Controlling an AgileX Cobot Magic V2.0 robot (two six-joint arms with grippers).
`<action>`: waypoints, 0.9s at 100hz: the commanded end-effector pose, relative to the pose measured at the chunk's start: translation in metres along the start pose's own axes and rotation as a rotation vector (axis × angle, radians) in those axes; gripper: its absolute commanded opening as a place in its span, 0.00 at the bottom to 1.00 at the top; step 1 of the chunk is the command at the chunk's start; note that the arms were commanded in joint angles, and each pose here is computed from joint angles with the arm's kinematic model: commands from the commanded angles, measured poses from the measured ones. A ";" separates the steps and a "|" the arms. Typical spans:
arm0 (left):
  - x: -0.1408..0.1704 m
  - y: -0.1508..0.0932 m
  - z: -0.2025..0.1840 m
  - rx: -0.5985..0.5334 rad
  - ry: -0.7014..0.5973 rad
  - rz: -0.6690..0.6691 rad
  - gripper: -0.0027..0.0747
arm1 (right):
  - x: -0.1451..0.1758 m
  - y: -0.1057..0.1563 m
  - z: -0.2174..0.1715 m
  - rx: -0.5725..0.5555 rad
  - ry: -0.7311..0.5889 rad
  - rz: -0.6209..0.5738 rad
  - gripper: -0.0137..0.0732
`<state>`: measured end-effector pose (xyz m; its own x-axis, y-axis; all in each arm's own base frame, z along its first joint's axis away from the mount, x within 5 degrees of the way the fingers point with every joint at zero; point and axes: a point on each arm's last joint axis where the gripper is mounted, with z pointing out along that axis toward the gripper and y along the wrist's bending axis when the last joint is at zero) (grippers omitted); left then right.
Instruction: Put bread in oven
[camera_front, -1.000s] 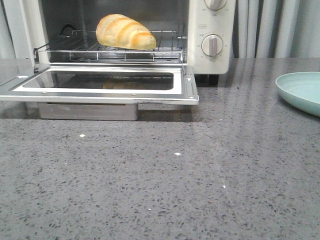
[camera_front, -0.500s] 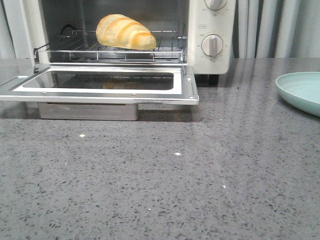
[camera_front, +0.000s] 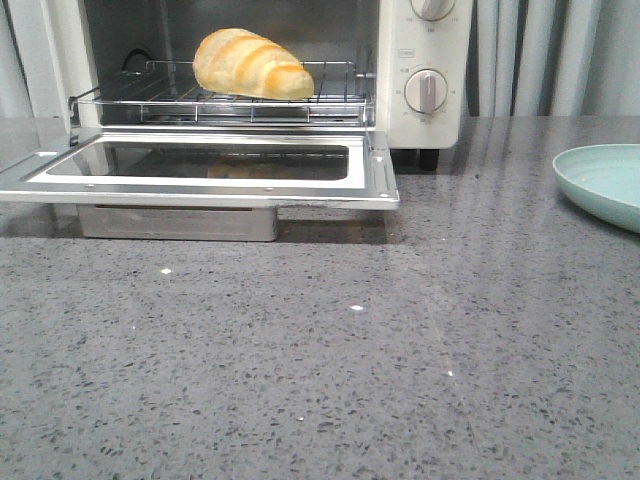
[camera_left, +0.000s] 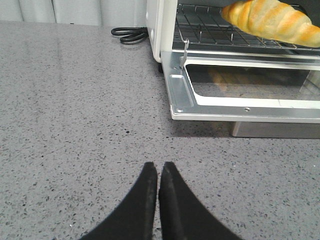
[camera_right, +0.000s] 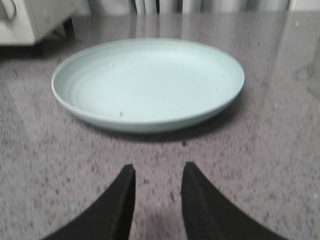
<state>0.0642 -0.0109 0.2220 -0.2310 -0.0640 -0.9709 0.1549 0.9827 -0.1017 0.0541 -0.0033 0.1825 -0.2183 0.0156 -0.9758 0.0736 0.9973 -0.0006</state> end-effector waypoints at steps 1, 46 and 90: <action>-0.015 -0.002 -0.001 0.017 -0.085 -0.015 0.01 | 0.004 -0.001 0.001 0.013 -0.029 -0.029 0.38; -0.015 -0.002 -0.001 0.017 -0.085 -0.015 0.01 | 0.009 -0.001 0.001 0.001 0.028 -0.069 0.38; -0.015 -0.002 -0.001 0.017 -0.085 -0.015 0.01 | 0.009 -0.001 0.001 0.001 0.027 -0.069 0.38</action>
<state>0.0642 -0.0109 0.2220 -0.2310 -0.0640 -0.9709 0.1549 0.9827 -0.1017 0.0532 -0.0034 0.1789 -0.2598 -0.0234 -0.9654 0.0611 0.9973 -0.0406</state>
